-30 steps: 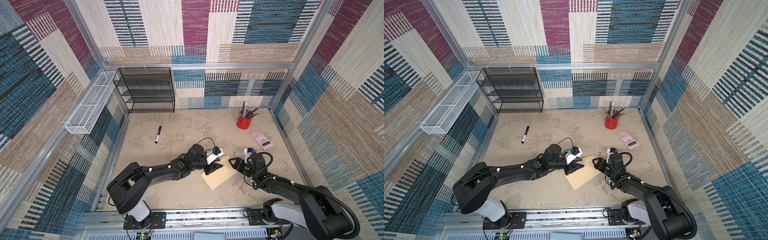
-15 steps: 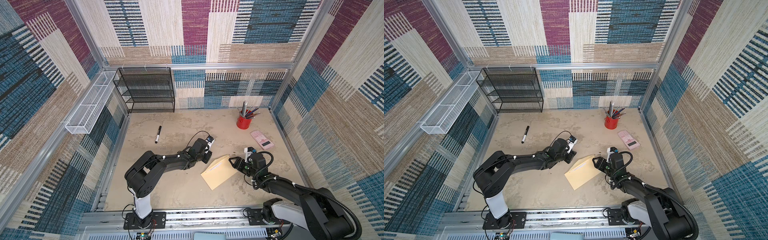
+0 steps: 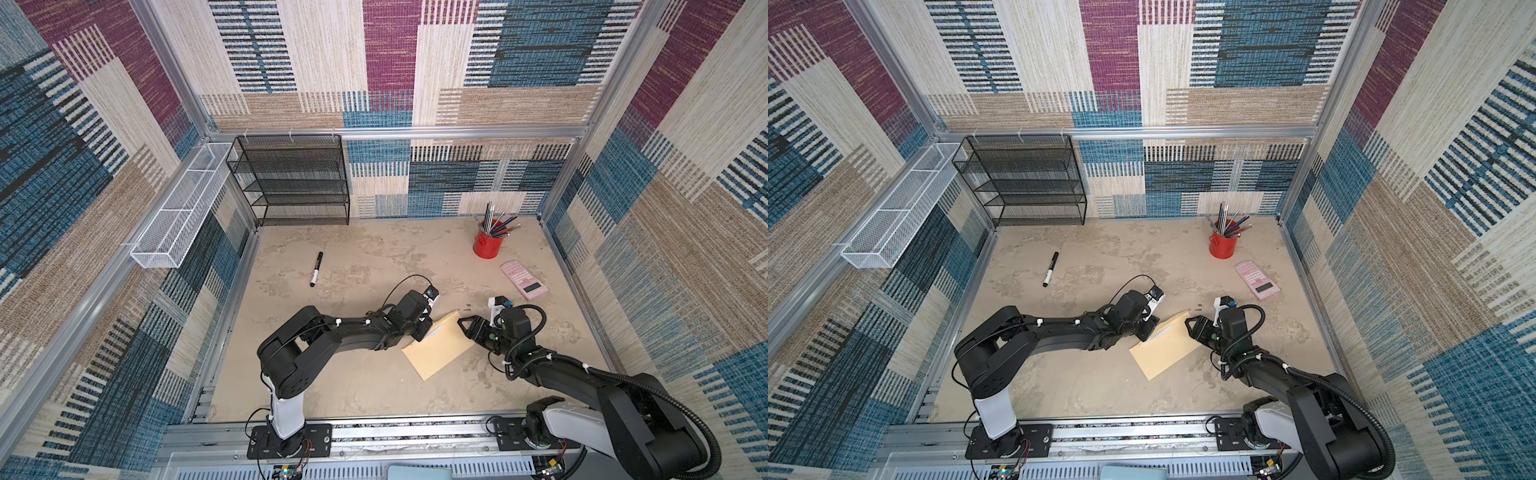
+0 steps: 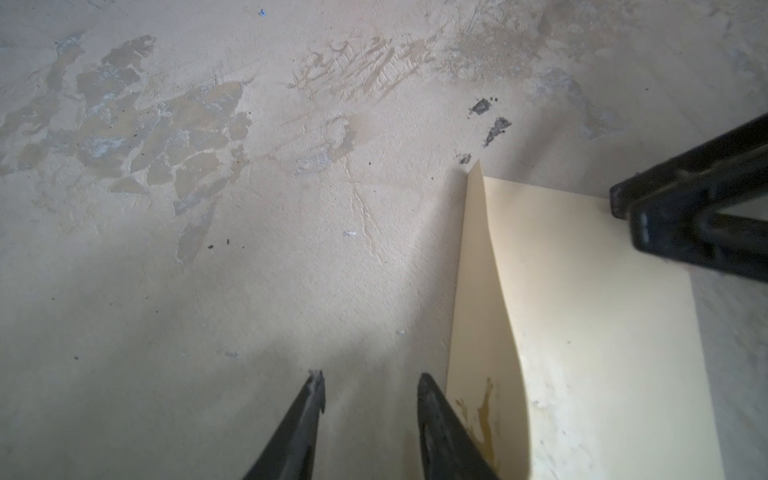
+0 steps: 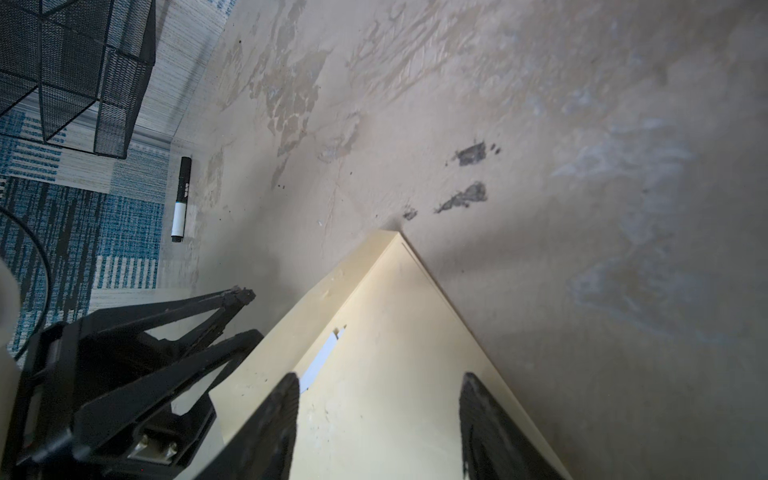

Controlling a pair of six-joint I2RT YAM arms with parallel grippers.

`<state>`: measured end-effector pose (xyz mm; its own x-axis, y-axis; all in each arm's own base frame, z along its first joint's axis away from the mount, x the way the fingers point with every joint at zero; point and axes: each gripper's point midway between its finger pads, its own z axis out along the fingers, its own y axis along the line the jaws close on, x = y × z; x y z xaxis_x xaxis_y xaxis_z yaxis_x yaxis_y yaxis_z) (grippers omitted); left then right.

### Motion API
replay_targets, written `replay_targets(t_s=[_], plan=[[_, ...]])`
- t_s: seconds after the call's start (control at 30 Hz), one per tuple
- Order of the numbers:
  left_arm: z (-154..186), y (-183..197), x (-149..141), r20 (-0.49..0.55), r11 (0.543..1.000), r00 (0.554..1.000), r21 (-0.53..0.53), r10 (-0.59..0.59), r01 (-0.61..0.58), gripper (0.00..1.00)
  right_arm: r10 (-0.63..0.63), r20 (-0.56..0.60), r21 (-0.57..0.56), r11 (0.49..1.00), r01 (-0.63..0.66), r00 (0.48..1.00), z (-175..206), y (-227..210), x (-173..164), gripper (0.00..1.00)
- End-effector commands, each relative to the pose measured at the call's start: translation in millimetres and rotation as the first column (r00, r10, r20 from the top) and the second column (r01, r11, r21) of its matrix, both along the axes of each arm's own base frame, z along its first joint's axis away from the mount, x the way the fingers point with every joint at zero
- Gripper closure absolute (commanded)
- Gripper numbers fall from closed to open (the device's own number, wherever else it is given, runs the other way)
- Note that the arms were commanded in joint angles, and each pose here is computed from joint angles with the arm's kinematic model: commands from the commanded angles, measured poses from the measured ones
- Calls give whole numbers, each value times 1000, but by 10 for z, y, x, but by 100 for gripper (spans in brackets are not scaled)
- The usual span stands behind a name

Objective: Fold the letter paper in half and place it into the envelope
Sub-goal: Fold the envelope flap on the envelope.

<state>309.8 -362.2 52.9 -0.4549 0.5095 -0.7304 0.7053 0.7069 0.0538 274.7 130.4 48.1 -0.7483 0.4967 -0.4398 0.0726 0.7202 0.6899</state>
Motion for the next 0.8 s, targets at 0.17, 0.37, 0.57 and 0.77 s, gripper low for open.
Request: replay_targets(t_s=[0.17, 0.37, 0.57, 0.77], plan=[[152, -2, -124, 28, 999, 999, 17, -34, 33, 60, -8, 21, 17, 1000, 7, 1000, 31, 6, 15, 37], [255, -101, -279, 20, 996, 996, 0, -90, 90, 60, -19, 12, 18, 1000, 19, 1000, -5, -14, -2, 37], [187, -143, -366, 8, 993, 993, 22, -115, 115, 61, -22, 5, 21, 1000, 21, 1000, -32, -13, -11, 37], [158, -190, -480, 3, 989, 990, 40, -140, 140, 61, -24, -6, 26, 999, 24, 1000, -69, -10, -13, 37]])
